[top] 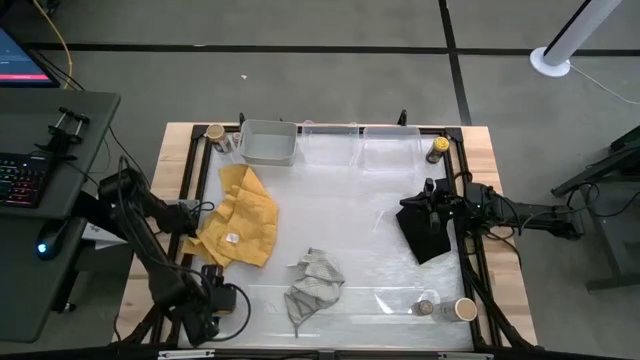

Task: Sort spices by type
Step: Put the bottom yellow seasoning bottle into the gray bin, then put the yellow seasoning bottle into the gray bin

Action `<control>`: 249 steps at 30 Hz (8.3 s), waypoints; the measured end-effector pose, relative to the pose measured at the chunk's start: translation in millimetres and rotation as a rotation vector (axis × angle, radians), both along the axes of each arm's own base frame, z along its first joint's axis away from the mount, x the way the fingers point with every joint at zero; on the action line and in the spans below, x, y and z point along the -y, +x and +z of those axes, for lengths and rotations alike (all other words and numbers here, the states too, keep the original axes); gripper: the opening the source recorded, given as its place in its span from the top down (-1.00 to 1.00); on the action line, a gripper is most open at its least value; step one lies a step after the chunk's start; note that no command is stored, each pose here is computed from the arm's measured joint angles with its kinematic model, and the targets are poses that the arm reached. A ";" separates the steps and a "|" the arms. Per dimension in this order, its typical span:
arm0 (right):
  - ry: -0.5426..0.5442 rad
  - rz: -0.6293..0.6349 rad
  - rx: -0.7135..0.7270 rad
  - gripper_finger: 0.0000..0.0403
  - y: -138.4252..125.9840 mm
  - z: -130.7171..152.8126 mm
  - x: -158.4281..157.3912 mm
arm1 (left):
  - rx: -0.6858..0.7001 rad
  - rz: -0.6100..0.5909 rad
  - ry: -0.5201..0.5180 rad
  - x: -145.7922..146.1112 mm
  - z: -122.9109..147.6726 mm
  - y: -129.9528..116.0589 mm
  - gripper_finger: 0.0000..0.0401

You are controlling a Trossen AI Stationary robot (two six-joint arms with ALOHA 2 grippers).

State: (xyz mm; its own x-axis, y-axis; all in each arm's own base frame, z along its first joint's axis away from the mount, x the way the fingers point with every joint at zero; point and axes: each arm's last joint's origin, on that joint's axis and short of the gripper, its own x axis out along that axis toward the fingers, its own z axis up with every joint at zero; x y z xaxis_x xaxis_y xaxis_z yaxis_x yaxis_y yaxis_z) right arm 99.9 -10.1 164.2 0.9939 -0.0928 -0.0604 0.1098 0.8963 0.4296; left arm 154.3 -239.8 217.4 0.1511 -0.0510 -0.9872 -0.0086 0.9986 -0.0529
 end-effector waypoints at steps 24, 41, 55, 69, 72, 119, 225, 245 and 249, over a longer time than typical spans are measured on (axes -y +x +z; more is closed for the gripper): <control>0.000 0.000 0.000 1.00 0.0 0.1 0.0 | 0.035 0.025 -0.026 -12.0 12.0 7.7 0.04; 0.000 0.000 0.000 1.00 0.0 0.1 0.0 | 0.500 0.461 0.287 -252.9 181.4 68.0 0.04; 0.000 0.000 0.000 1.00 0.0 0.1 0.0 | 0.137 0.747 0.334 -490.4 93.6 63.7 -0.02; 0.000 0.000 0.000 1.00 0.0 0.1 0.0 | 0.001 0.894 0.207 -535.4 30.1 65.2 -0.01; 0.000 0.000 0.000 1.00 0.0 0.0 0.0 | -0.010 0.970 0.192 -536.7 23.2 65.5 -0.01; 0.000 0.000 0.000 1.00 0.0 0.0 0.0 | 0.020 1.376 0.229 -533.8 -7.4 61.4 -0.35; 0.539 -1.432 -1.144 1.00 32.6 88.3 177.5 | 1.281 0.379 -0.160 -283.6 216.8 30.9 -0.75; 0.552 -1.555 -1.109 1.00 39.8 70.9 192.0 | 1.285 0.387 -0.152 -283.9 217.1 30.9 -0.75; 0.548 -1.589 -1.098 1.00 40.5 68.7 193.7 | 1.284 0.388 -0.153 -283.9 217.0 30.9 -0.75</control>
State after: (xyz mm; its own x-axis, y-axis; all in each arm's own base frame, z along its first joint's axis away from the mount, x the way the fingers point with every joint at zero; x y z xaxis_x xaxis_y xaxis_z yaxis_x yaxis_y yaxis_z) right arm 140.4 -203.8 232.9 -0.4133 -0.4496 -0.7918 0.8790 -0.4241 -0.2180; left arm 185.2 44.1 434.4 0.9859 0.1095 -0.1266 -0.1474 0.9265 -0.3463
